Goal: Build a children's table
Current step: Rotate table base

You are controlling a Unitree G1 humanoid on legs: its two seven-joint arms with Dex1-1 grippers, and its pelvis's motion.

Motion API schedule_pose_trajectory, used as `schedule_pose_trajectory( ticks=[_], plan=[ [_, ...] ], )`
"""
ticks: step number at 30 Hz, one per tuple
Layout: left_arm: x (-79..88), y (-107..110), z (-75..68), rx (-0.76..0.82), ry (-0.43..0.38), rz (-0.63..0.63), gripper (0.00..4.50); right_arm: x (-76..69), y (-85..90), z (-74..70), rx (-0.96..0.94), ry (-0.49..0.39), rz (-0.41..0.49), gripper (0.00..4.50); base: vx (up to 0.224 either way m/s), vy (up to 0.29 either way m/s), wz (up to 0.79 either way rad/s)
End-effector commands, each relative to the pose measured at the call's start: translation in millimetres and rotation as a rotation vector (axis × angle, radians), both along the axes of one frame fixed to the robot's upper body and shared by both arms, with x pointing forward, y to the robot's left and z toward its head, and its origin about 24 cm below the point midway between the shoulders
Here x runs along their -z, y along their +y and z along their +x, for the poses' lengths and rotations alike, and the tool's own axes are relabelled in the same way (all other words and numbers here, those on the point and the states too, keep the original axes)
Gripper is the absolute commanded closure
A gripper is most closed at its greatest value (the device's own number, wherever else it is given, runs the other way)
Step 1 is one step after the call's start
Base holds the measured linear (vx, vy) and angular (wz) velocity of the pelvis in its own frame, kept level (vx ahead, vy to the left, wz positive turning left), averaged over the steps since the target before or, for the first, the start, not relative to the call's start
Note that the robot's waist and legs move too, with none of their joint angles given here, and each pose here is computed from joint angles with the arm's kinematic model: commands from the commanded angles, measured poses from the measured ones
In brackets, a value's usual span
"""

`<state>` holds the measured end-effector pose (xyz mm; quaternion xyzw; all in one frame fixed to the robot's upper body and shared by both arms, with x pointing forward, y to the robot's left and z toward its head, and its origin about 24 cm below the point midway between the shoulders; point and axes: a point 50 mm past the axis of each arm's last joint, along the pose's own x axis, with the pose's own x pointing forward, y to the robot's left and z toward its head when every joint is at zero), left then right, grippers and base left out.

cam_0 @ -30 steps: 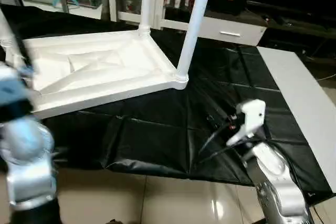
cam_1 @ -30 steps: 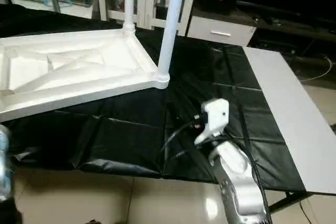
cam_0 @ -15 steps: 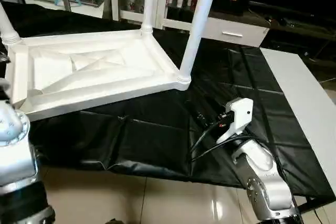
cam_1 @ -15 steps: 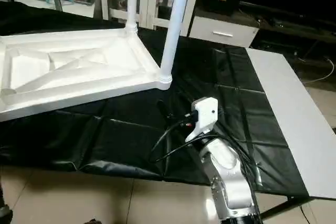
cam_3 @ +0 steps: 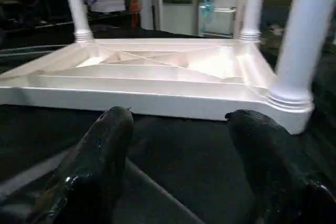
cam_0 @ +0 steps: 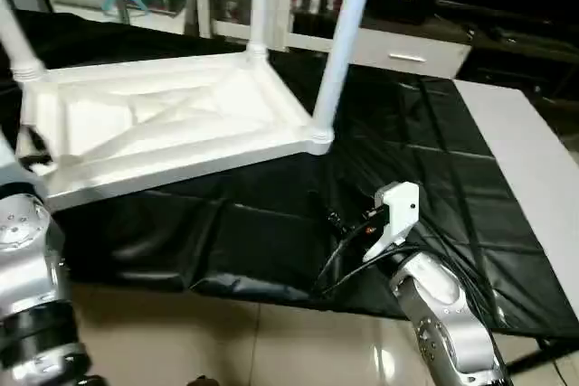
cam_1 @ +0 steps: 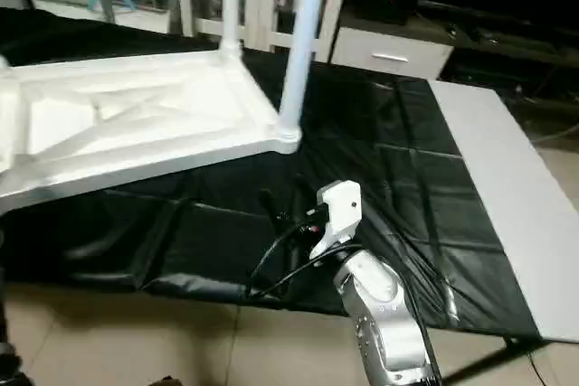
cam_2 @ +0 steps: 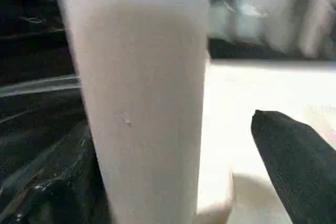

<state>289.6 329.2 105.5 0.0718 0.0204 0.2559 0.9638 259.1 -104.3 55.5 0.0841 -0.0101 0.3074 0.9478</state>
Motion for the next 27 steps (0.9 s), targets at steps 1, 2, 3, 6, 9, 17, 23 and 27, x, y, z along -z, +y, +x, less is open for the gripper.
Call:
schedule_pose_trajectory(
  ticks=[1, 2, 3, 6, 9, 17, 23, 27],
  plan=[
    [28.5, -22, 5.5, 0.151, 0.119, -0.094, 0.05, 3.2, -1.8, 0.1, -0.005, 0.015, -0.025, 1.27, 0.000, 0.000, 0.00],
    [35.3, -29, 4.2, 0.253, 0.156, -0.132, 0.05, 3.4, -2.4, 0.1, -0.008, 0.016, -0.027, 1.27, 0.000, 0.000, 0.00],
    [35.3, -29, 4.2, 0.253, 0.156, -0.132, 0.05, 3.4, -2.4, 0.1, -0.008, 0.016, -0.027, 1.27, 0.000, 0.000, 0.00],
    [47.7, -57, -6.4, 0.629, 0.244, -0.216, 0.05, 3.8, -4.6, 0.2, -0.011, 0.015, -0.032, 1.27, 0.000, 0.000, 0.00],
    [47.1, -71, -15.4, 0.825, 0.283, -0.225, 0.05, 3.4, -5.5, 0.4, -0.017, 0.009, -0.037, 1.27, -0.018, 0.000, 0.04],
    [48.8, -98, -32.5, 1.212, 0.558, -0.124, 0.05, 9.9, -21.3, 8.6, 0.062, 0.039, -0.125, 1.27, 0.000, 0.000, 0.00],
    [45.5, -157, -9.4, 1.353, 0.515, -0.070, 0.05, 11.5, -31.6, 13.8, 0.137, 0.061, -0.169, 1.27, -0.046, 0.021, 0.03],
    [48.0, -196, 4.3, 1.405, 0.476, -0.058, 0.05, 10.2, -36.0, 14.3, 0.153, 0.058, -0.175, 1.27, -0.107, -0.001, 0.14]
  ],
)
